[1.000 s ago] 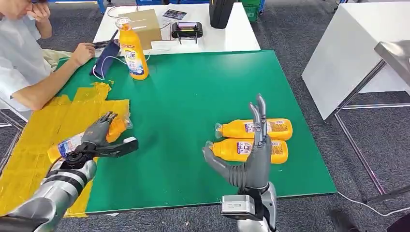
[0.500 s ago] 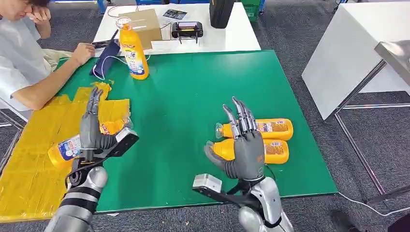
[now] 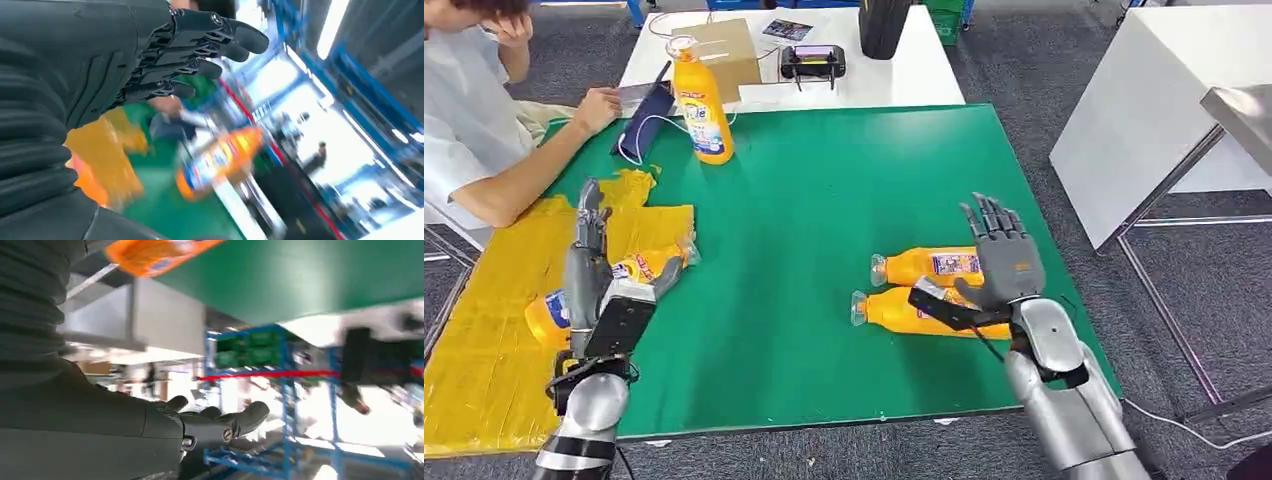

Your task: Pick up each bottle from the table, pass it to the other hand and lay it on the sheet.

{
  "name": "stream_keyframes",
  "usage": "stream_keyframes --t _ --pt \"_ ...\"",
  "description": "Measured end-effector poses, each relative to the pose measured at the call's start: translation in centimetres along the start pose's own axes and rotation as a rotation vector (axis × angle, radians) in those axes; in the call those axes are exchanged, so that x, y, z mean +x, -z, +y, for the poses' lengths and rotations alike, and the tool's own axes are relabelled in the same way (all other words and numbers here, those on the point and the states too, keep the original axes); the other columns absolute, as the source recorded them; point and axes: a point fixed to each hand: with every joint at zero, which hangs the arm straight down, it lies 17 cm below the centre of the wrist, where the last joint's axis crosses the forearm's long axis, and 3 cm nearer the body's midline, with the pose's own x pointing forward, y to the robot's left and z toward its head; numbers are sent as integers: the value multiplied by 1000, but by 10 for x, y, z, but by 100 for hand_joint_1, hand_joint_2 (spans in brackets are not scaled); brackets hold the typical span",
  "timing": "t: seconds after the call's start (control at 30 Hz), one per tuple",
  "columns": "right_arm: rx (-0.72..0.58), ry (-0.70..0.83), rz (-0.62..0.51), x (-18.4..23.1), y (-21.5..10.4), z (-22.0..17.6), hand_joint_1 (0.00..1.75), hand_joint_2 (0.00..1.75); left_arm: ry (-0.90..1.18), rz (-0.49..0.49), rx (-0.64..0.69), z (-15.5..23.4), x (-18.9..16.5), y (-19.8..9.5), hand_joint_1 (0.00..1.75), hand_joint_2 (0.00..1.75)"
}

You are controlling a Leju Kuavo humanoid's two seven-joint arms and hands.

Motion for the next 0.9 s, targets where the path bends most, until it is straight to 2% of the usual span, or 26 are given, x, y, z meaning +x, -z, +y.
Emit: stream_keyframes --t 0.17,0.33,0.77,0.9 --pt "105 -24 37 -48 11 27 0 175 -89 -28 -47 -14 15 -3 0 175" --pt "155 -38 68 -69 11 43 0 175 -104 -37 -64 -20 21 -5 0 175" --pt "193 -111 86 -70 20 58 0 175 -121 -36 -51 -20 23 -5 0 175" --pt "277 -126 51 -62 22 80 0 175 -209 -32 -45 -19 25 -5 0 175"
